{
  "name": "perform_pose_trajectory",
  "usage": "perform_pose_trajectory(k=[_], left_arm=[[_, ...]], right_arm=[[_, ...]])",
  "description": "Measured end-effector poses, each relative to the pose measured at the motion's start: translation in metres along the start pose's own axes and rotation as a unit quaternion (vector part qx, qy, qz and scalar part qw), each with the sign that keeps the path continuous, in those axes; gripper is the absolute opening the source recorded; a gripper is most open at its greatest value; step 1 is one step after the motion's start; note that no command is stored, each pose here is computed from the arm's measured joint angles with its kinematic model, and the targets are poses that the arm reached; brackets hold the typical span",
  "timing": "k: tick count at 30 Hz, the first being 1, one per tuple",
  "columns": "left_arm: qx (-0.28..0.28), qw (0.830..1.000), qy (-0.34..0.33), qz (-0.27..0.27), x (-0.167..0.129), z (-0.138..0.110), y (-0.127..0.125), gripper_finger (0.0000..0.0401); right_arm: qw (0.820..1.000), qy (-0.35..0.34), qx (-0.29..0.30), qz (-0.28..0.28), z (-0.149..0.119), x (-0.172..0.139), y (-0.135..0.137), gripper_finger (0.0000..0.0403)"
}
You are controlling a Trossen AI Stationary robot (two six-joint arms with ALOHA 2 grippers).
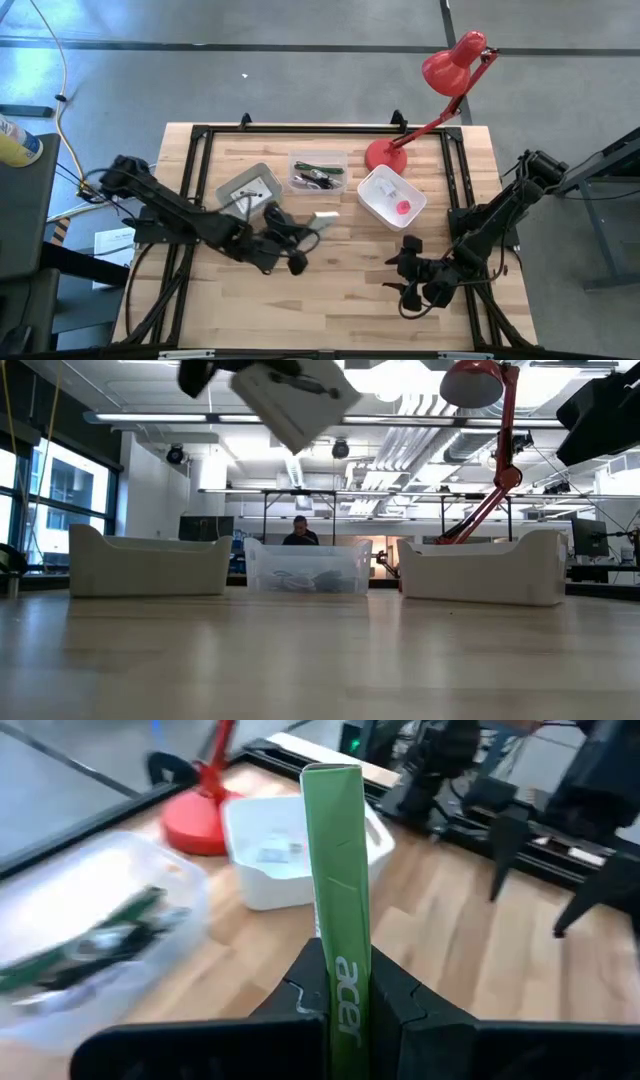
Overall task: Pick and place items into bin
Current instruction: Put the card reader box into the gray bin
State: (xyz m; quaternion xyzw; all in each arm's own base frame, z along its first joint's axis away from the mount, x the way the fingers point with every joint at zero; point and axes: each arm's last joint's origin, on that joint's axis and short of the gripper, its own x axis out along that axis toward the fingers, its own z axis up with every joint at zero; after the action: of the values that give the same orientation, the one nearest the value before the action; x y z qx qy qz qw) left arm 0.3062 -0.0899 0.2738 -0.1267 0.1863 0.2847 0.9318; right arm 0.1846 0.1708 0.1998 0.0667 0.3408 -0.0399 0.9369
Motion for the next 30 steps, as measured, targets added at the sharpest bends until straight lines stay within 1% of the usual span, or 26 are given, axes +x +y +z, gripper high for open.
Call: perform_pose_trajectory(k=[7, 14, 18, 22, 30], left_arm=[[0.042, 0.995, 0.063, 0.071, -0.03, 0.01, 0.045, 0.0003], [0.071, 0.98, 0.136, 0.127, -0.043, 0.018, 0.089, 0.0003], [0.081, 0.975, 0.154, 0.137, -0.044, 0.019, 0.109, 0.0003], [0.078, 0.973, 0.171, 0.137, -0.045, 0.016, 0.128, 0.0003], [0.074, 0.967, 0.21, 0.12, -0.051, 0.006, 0.167, 0.0002]], right_arm=[[0.999, -0.024, 0.0, -0.032, 0.002, 0.001, -0.003, 0.0259], [0.998, -0.026, 0.01, -0.049, 0.007, 0.006, -0.01, 0.0259], [0.998, -0.024, 0.016, -0.053, 0.009, 0.008, -0.013, 0.0259], [0.998, -0.023, 0.018, -0.056, 0.01, 0.009, -0.014, 0.0259], [0.998, -0.022, 0.014, -0.063, 0.01, 0.009, -0.016, 0.0259]])
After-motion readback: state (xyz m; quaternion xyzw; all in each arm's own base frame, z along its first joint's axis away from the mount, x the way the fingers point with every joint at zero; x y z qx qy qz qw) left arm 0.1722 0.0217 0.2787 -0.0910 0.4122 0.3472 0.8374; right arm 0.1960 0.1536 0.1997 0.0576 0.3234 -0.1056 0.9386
